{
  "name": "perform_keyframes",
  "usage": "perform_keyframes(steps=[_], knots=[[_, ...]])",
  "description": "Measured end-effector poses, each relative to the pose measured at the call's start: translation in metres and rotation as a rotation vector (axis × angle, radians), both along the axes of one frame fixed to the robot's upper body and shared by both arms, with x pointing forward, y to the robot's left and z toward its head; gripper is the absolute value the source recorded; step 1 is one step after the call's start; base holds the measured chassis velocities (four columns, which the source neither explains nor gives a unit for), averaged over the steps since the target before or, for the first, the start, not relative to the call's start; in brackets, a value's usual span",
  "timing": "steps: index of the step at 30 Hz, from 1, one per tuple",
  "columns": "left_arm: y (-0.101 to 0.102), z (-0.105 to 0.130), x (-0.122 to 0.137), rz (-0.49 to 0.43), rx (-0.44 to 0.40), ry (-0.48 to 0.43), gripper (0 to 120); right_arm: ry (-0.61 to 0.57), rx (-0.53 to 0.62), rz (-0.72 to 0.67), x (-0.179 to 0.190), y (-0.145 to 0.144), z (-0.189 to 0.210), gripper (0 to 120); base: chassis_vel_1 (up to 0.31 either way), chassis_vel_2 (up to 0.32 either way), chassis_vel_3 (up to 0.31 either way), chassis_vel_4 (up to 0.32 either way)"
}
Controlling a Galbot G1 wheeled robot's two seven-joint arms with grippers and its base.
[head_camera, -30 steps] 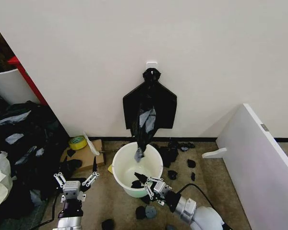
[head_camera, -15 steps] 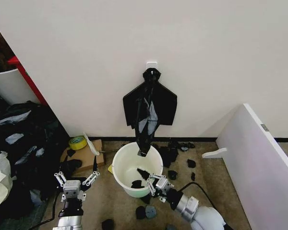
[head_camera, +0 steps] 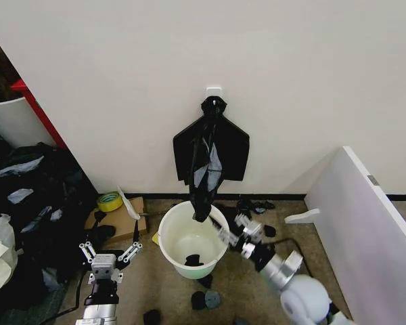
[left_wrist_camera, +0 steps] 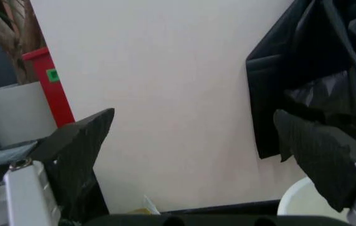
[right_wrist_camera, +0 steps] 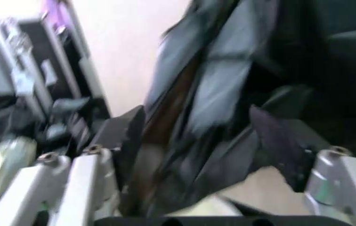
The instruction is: Place the garbage bag over the trash bin.
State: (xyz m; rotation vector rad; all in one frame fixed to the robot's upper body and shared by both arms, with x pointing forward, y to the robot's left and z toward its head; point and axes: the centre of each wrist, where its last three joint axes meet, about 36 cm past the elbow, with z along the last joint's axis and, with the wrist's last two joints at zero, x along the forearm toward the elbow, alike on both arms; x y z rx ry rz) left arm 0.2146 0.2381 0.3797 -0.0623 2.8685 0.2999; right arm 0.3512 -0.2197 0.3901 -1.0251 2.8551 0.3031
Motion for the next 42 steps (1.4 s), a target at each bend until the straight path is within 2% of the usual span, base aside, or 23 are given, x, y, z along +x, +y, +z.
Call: perform_keyframes(steps=[1, 2, 4, 6, 7, 9, 17, 20, 23, 24, 30, 32, 38, 39, 42], knots=[[0.000, 0.000, 0.000, -0.001, -0.001, 0.001, 100, 0.009, 0.029, -0.011, 0.010, -0.003, 0.006, 69, 0.000, 0.000, 0.000, 0.000], [0.000, 0.000, 0.000, -0.001, -0.001, 0.001, 100, 0.009, 0.029, -0.011, 0.010, -0.003, 0.006, 69, 0.000, 0.000, 0.000, 0.000], [-0.002, 0.000, -0.001, -0.005, -0.003, 0.003, 100, 0.019, 0.068, -0.020, 0.030, -0.007, 0.019, 79, 0.000, 0.000, 0.000, 0.000], [-0.002, 0.000, -0.001, -0.006, -0.003, 0.004, 100, 0.020, 0.076, -0.019, 0.038, -0.008, 0.023, 82, 0.000, 0.000, 0.000, 0.000], [-0.002, 0.000, 0.000, -0.007, -0.003, 0.004, 100, 0.024, 0.090, -0.012, 0.048, -0.007, 0.029, 90, 0.000, 0.000, 0.000, 0.000], [-0.003, 0.000, 0.000, -0.006, -0.003, 0.005, 100, 0.041, 0.108, 0.001, 0.064, -0.005, 0.032, 98, 0.000, 0.000, 0.000, 0.000], [0.002, 0.000, -0.001, 0.006, 0.005, 0.004, 100, 0.105, 0.118, 0.028, 0.088, 0.001, 0.019, 100, 0.000, 0.000, 0.000, 0.000], [0.004, 0.000, 0.000, 0.014, 0.004, 0.000, 100, 0.120, 0.122, 0.030, 0.091, 0.001, 0.014, 96, 0.000, 0.000, 0.000, 0.000], [0.003, 0.001, 0.001, 0.018, 0.001, -0.003, 100, 0.133, 0.130, 0.033, 0.094, 0.002, 0.011, 86, 0.000, 0.000, 0.000, 0.000], [0.003, 0.001, 0.001, 0.018, 0.001, -0.003, 100, 0.133, 0.130, 0.033, 0.094, 0.002, 0.011, 86, 0.000, 0.000, 0.000, 0.000], [0.004, 0.001, 0.001, 0.024, 0.003, -0.005, 100, 0.142, 0.130, 0.060, 0.096, 0.009, 0.008, 59, 0.000, 0.000, 0.000, 0.000], [0.004, 0.002, 0.000, 0.024, 0.003, -0.006, 100, 0.142, 0.131, 0.062, 0.096, 0.010, 0.008, 56, 0.000, 0.000, 0.000, 0.000], [0.004, 0.003, 0.002, 0.030, -0.006, -0.009, 100, 0.140, 0.130, 0.071, 0.095, 0.014, 0.007, 30, 0.000, 0.000, 0.000, 0.000], [0.004, 0.003, 0.002, 0.030, -0.006, -0.009, 100, 0.140, 0.130, 0.071, 0.095, 0.014, 0.007, 30, 0.000, 0.000, 0.000, 0.000], [0.003, 0.003, 0.002, 0.029, -0.006, -0.010, 100, 0.138, 0.132, 0.071, 0.095, 0.015, 0.007, 18, 0.000, 0.000, 0.000, 0.000]])
